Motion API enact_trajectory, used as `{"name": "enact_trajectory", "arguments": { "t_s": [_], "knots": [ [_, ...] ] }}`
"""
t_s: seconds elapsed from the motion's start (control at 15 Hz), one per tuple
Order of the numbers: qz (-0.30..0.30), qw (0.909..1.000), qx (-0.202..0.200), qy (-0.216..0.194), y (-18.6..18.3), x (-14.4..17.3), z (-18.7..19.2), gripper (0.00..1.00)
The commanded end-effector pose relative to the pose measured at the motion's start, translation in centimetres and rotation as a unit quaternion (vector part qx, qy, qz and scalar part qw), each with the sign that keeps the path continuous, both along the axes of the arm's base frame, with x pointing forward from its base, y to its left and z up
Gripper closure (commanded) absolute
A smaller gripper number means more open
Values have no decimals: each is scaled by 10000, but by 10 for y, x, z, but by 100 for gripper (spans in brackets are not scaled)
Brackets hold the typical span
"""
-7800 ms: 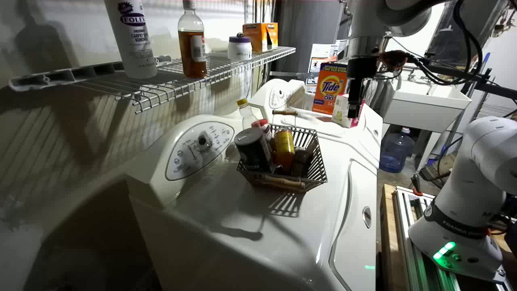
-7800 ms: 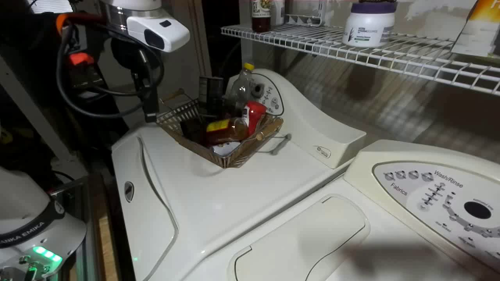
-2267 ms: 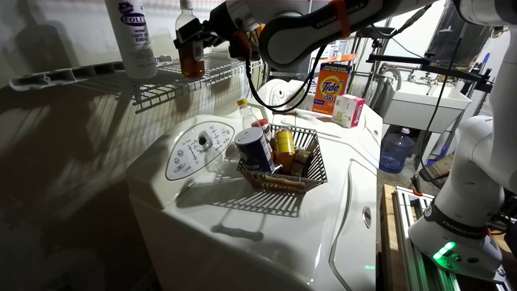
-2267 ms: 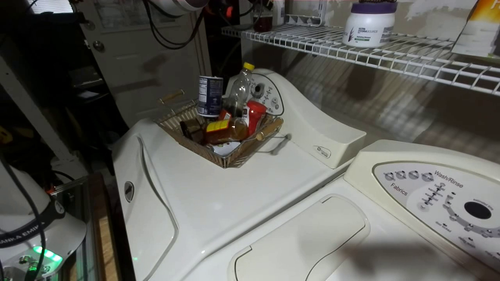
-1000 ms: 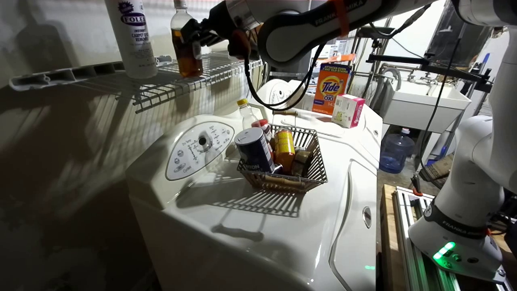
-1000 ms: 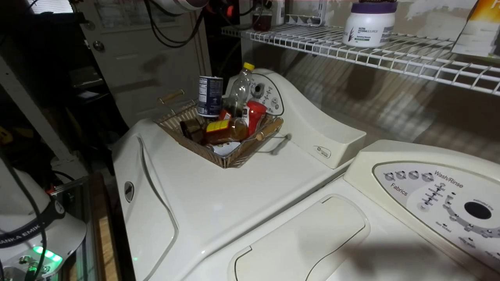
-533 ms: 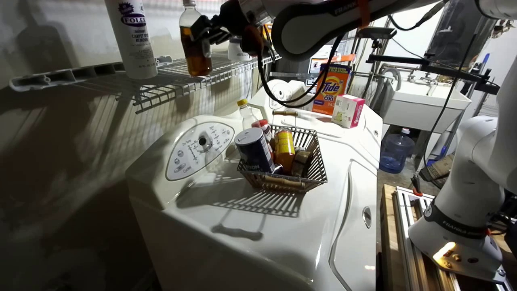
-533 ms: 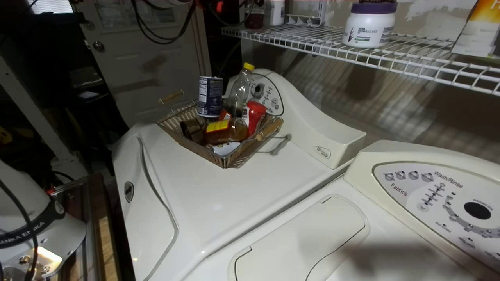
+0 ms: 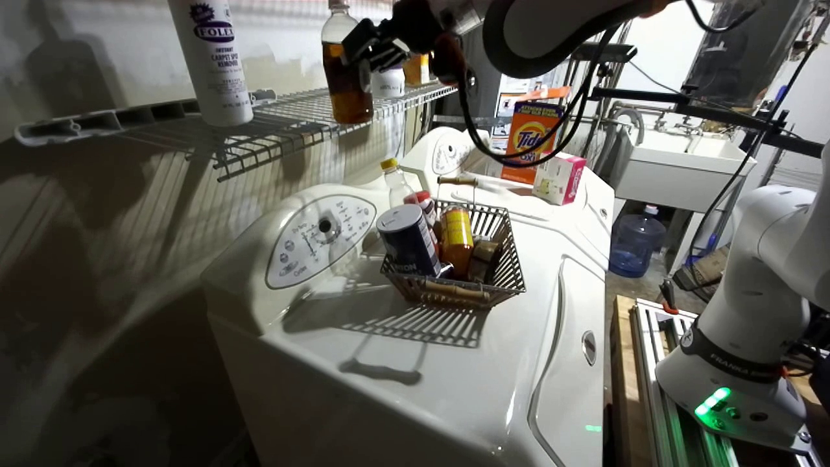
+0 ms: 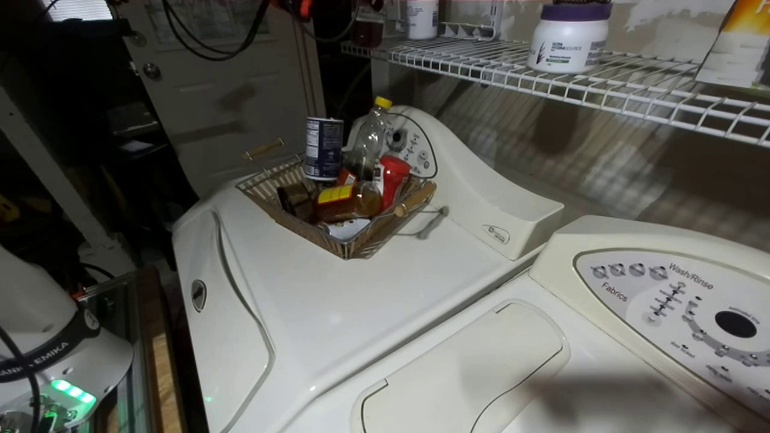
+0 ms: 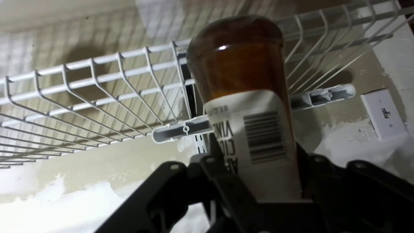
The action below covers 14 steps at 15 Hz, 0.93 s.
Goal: Pick up the clear bottle with brown liquid and put it in the brown basket
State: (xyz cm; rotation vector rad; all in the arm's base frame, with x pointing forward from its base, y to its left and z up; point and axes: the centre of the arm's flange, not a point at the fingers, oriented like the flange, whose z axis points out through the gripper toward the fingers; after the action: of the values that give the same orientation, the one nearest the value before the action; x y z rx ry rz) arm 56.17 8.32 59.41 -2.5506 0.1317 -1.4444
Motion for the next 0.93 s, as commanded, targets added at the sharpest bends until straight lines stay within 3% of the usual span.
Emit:
{"name": "enact_trajectory", "arguments": {
  "t_s": [0.0,0.53,0.87],
  "knots": [
    [31,9999,48,110,-22,-48,4,77],
    [-215,9977,1,637,-44,-107,-21,77],
    [-245,9943,93,1030,-47,-123,-50,77]
  ]
}}
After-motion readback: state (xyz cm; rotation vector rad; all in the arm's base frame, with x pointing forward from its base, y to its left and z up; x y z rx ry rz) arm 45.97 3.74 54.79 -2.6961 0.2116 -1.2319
